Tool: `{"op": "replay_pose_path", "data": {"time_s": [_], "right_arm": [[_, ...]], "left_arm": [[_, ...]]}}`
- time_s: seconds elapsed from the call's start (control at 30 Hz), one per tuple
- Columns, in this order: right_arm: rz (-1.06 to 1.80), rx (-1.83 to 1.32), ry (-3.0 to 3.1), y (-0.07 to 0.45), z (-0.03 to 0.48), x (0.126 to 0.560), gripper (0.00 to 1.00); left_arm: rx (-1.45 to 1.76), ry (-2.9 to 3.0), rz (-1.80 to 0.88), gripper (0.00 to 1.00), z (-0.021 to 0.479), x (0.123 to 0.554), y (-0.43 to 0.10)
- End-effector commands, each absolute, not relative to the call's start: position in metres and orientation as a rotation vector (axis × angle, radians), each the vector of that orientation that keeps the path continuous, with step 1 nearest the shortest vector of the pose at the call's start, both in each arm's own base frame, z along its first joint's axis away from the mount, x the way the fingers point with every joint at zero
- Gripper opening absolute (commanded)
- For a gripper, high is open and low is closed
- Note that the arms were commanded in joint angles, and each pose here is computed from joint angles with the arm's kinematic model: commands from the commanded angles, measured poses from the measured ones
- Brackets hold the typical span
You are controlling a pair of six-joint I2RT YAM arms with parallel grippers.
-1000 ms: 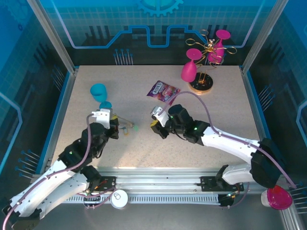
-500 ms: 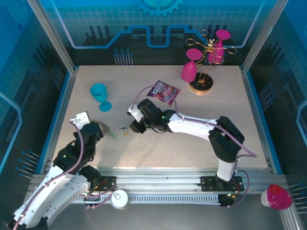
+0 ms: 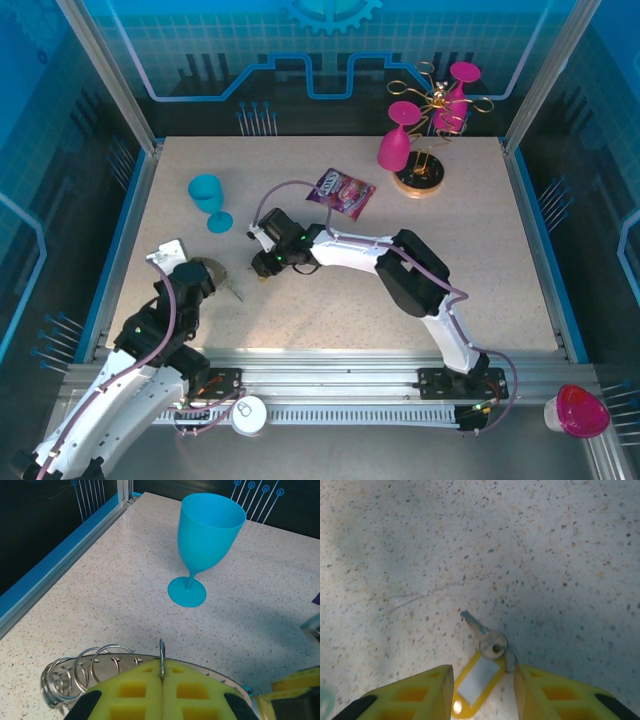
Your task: Put the keys on the keyring
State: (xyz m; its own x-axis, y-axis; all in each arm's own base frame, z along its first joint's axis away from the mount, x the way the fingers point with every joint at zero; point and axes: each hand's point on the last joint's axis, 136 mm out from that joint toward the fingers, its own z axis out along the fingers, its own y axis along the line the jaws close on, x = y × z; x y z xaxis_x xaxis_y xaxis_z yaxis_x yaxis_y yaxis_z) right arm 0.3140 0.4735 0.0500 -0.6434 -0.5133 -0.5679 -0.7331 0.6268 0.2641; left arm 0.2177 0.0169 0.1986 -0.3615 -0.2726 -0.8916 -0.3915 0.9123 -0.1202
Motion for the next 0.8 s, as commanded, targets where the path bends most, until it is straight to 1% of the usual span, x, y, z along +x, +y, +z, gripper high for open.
{"op": "replay_pose_path", "data": {"time_s": [0.0, 0.17, 0.23, 0.43, 0.57, 0.77], "right_arm": [[0.632, -1.018, 2.426, 0.479, 0.038, 0.318, 0.37], [0.588, -1.033, 2.439, 0.479, 0.031, 0.325, 0.36], [0.572, -1.051, 2.465, 0.478, 0.017, 0.323, 0.36], [0.529, -1.068, 2.477, 0.474, 0.011, 0.324, 0.36], [0.513, -1.08, 2.473, 0.473, 0.01, 0.323, 0.36], [0.569, -1.093, 2.437, 0.479, 0.028, 0.32, 0.36]], "left_arm": [[-0.484, 1.933, 0.084, 0.0, 0.204, 0.223, 0.012], [-0.472, 1.941, 0.072, 0.0, 0.202, 0.223, 0.01], [-0.471, 1.939, 0.073, 0.0, 0.202, 0.224, 0.01], [-0.465, 1.939, 0.073, 0.0, 0.202, 0.224, 0.009], [-0.468, 1.937, 0.072, 0.0, 0.202, 0.224, 0.009], [-0.465, 1.939, 0.074, 0.0, 0.202, 0.225, 0.009]]}}
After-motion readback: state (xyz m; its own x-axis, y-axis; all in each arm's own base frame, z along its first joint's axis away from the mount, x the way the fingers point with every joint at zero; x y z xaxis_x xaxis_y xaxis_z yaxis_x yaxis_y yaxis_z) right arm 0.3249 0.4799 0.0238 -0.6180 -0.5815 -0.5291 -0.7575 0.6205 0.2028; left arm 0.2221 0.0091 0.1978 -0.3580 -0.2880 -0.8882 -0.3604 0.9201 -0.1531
